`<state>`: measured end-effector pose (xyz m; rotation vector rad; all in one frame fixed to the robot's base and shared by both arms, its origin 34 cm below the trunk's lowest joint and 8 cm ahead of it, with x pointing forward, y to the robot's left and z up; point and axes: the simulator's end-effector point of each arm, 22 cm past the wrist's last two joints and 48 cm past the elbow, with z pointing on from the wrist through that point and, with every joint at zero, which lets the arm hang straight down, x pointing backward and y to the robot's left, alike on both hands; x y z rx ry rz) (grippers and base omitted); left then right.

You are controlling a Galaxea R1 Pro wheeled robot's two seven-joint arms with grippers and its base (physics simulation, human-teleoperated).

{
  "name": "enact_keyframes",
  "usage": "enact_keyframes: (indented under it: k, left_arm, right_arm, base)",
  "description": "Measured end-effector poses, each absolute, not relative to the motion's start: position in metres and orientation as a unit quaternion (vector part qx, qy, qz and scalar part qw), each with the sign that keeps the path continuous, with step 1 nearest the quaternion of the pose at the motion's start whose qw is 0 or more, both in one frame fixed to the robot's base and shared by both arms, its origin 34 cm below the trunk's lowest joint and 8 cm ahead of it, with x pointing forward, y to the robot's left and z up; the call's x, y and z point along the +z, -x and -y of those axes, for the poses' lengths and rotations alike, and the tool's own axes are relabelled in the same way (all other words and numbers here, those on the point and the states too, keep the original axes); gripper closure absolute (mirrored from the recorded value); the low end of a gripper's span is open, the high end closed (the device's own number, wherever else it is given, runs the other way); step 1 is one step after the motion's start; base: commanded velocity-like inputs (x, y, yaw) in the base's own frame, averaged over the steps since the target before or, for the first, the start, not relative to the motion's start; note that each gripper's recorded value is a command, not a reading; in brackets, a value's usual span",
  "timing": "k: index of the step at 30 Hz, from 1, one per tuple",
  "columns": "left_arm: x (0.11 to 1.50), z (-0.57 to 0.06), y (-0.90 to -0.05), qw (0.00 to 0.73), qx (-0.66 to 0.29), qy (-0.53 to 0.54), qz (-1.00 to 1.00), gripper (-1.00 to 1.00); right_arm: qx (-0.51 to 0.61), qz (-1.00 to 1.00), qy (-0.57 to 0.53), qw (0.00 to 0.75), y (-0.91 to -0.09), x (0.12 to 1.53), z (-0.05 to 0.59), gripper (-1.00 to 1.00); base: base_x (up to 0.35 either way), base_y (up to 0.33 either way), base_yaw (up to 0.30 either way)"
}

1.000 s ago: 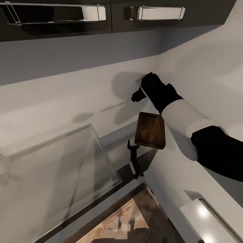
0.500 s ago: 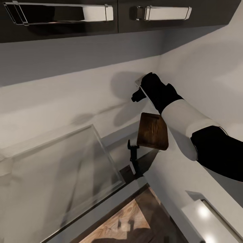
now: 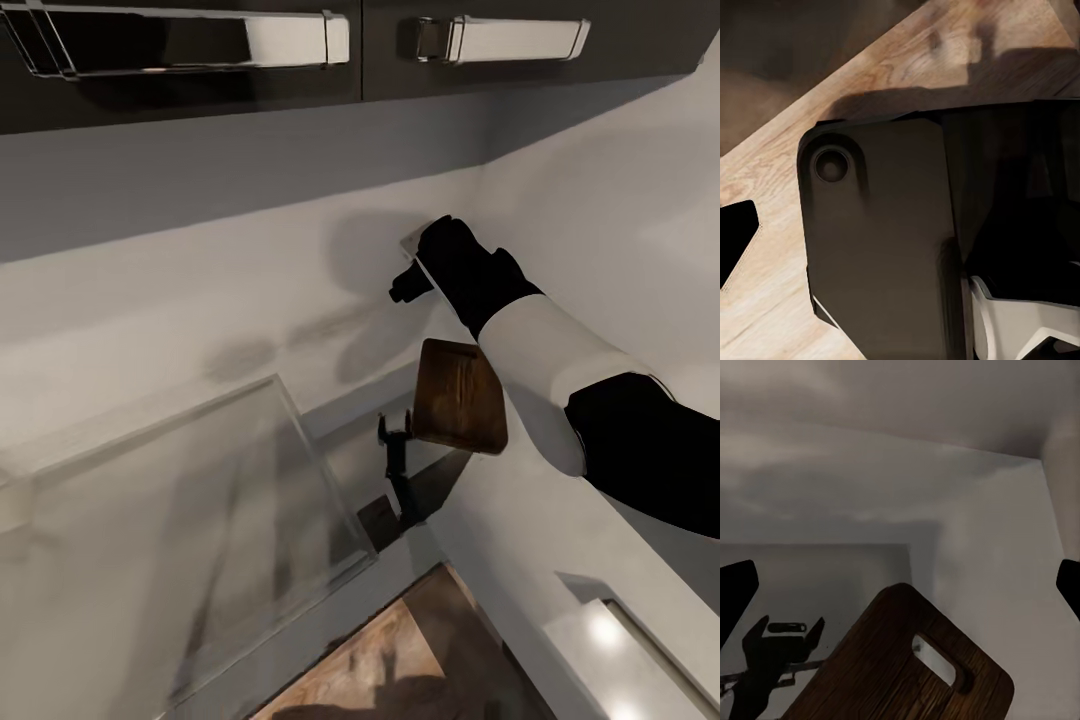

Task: In the kitchen, take the Vidalia onion out of the sink, dice it on the chopping board with the paring knife, put the diced onion into the bowl on the countertop, then place both the paring knife and the chopping board into the sink.

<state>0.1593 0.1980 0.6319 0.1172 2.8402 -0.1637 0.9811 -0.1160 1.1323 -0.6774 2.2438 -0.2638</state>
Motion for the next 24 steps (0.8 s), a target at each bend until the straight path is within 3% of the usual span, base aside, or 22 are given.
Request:
enact_keyframes:
  k: [24]
  left_arm:
    - [0.6318,-0.1981,-0.1594,0.146,-0.057,-0.041,-0.987,-1.00]
  right_arm:
    - [-0.104,-0.880,0.266,0.379,-0.9810,1.1301,0.1166,-1.00]
  base:
    - [0.017,0.010,0.000]
